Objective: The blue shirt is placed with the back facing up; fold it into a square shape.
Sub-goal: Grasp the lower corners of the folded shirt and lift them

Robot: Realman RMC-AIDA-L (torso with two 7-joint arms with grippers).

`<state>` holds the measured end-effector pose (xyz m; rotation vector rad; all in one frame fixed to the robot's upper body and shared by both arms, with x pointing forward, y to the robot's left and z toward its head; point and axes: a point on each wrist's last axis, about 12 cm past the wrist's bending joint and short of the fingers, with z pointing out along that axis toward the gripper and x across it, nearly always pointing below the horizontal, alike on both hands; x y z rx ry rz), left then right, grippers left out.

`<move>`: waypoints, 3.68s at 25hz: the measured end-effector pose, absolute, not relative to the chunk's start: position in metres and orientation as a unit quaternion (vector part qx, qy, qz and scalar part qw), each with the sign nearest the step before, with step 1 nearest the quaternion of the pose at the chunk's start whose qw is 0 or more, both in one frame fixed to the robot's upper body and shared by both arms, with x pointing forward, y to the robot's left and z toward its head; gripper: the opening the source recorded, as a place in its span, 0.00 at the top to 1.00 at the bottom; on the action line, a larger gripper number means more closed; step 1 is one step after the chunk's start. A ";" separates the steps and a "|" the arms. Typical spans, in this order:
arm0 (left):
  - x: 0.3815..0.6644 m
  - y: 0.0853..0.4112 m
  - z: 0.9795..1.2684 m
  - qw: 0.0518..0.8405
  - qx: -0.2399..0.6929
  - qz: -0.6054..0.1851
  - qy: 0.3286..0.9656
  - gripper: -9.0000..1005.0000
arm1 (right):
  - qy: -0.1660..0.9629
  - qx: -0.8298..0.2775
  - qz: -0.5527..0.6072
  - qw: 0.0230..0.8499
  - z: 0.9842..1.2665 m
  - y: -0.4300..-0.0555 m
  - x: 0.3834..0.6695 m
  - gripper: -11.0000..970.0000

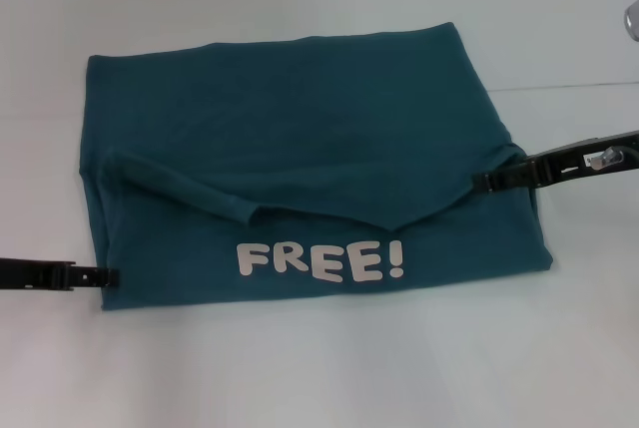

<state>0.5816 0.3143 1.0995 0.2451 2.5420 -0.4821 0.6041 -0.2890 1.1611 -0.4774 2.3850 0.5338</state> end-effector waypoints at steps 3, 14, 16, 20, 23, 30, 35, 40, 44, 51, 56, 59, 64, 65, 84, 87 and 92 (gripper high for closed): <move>0.582 0.308 1.099 0.261 0.102 -0.183 0.942 0.09 | 0.908 -0.179 0.204 0.320 1.161 -0.289 0.604 0.05; 0.580 0.298 1.097 0.242 0.120 -0.194 0.943 0.11 | 0.910 -0.175 0.204 0.316 1.159 -0.290 0.602 0.05; 0.580 0.296 1.096 0.238 0.123 -0.195 0.943 0.12 | 0.910 -0.175 0.203 0.315 1.158 -0.290 0.602 0.05; 0.580 0.295 1.095 0.236 0.125 -0.195 0.944 0.12 | 0.912 -0.171 0.205 0.312 1.154 -0.291 0.601 0.05; 0.580 0.293 1.094 0.236 0.126 -0.196 0.943 0.13 | 0.913 -0.169 0.206 0.308 1.152 -0.292 0.600 0.05; 0.580 0.292 1.093 0.236 0.123 -0.201 0.943 0.14 | 0.916 -0.164 0.215 0.297 1.144 -0.290 0.597 0.05; 0.581 0.288 1.093 0.234 0.137 -0.198 0.942 0.15 | 0.917 -0.160 0.216 0.295 1.139 -0.292 0.595 0.05; 0.582 0.283 1.092 0.232 0.143 -0.195 0.942 0.37 | 0.919 -0.153 0.218 0.292 1.134 -0.294 0.594 0.05; 0.584 0.279 1.092 0.232 0.144 -0.197 0.942 0.56 | 0.919 -0.150 0.217 0.293 1.134 -0.295 0.594 0.05; 0.587 0.272 1.091 0.226 0.148 -0.204 0.941 0.80 | 0.921 -0.141 0.217 0.290 1.132 -0.298 0.592 0.05; 0.588 0.273 1.093 0.227 0.148 -0.207 0.940 0.93 | 0.933 -0.115 0.202 0.276 1.131 -0.306 0.590 0.05; 0.589 0.274 1.094 0.227 0.150 -0.205 0.940 0.93 | 0.946 -0.087 0.173 0.260 1.130 -0.314 0.590 0.05; 0.590 0.273 1.094 0.229 0.158 -0.201 0.939 0.93 | 0.957 -0.072 0.141 0.244 1.127 -0.315 0.592 0.05; 0.590 0.272 1.095 0.229 0.159 -0.201 0.939 0.93 | 0.957 -0.072 0.140 0.243 1.125 -0.313 0.594 0.05; 0.592 0.272 1.097 0.227 0.163 -0.202 0.939 0.93 | 0.965 -0.108 0.115 0.211 1.107 -0.290 0.608 0.11; 0.592 0.273 1.098 0.227 0.163 -0.202 0.939 0.93 | 0.965 -0.111 0.114 0.210 1.104 -0.288 0.609 0.24; 0.592 0.273 1.098 0.227 0.164 -0.201 0.939 0.93 | 0.964 -0.111 0.115 0.211 1.103 -0.287 0.609 0.44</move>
